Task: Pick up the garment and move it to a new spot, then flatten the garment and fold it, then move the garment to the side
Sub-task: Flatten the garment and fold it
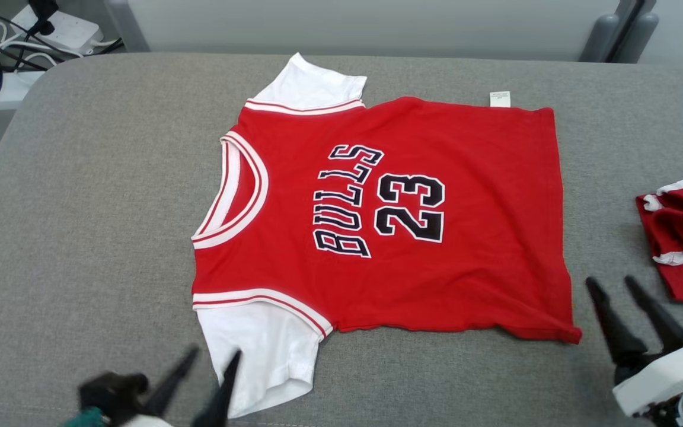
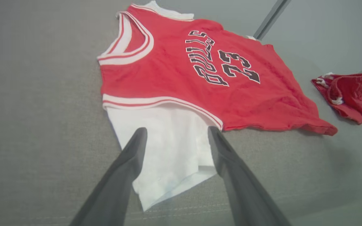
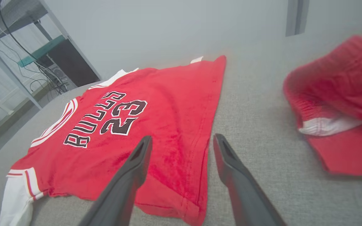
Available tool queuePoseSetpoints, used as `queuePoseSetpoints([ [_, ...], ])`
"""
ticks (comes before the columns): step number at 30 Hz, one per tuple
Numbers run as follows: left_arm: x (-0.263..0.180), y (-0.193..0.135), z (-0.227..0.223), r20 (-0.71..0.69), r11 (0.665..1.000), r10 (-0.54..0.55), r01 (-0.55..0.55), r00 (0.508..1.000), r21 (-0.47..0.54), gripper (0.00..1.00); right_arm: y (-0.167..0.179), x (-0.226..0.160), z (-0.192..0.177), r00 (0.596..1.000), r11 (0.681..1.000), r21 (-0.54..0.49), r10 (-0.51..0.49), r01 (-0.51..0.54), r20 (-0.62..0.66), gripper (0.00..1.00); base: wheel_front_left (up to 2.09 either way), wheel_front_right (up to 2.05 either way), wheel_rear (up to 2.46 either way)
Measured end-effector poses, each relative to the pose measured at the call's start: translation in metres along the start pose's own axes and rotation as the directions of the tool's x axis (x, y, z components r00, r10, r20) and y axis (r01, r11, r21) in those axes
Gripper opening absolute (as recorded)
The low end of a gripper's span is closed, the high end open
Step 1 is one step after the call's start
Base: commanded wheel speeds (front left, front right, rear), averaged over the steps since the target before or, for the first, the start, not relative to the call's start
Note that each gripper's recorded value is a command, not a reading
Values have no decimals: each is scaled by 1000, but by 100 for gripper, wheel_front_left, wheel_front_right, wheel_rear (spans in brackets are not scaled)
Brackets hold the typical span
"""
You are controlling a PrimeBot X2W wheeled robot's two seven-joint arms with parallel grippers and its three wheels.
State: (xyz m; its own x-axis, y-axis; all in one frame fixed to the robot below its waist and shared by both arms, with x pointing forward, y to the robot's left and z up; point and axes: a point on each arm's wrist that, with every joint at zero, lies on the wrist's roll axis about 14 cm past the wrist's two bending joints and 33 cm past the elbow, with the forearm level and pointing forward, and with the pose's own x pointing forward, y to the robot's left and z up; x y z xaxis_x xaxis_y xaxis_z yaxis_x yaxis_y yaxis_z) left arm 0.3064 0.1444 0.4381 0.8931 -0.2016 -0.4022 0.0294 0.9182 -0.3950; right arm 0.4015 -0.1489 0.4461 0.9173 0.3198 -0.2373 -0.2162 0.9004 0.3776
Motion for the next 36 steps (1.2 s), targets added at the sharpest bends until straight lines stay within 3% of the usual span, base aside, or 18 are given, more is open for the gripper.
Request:
queuePoseSetpoints([
  [5, 10, 2, 92, 295, 989, -23, -22, 955, 146, 100, -8, -6, 48, 978, 989, -125, -48, 74, 201, 100, 0, 0, 0],
  [13, 15, 18, 135, 437, 972, 3, -105, 899, 208, 100, 14, -17, 90, 924, 937, -324, 6, 127, 381, 100, 0, 0, 0],
  [20, -1, 41, 141, 477, 966, 63, -173, 876, 191, 100, 16, -36, 80, 923, 923, -355, -3, 151, 386, 100, 0, 0, 0],
  [36, -36, 51, 104, 470, 968, 102, -197, 877, 156, 100, 11, -68, 37, 940, 942, -287, -74, 175, 332, 100, 0, 0, 0],
])
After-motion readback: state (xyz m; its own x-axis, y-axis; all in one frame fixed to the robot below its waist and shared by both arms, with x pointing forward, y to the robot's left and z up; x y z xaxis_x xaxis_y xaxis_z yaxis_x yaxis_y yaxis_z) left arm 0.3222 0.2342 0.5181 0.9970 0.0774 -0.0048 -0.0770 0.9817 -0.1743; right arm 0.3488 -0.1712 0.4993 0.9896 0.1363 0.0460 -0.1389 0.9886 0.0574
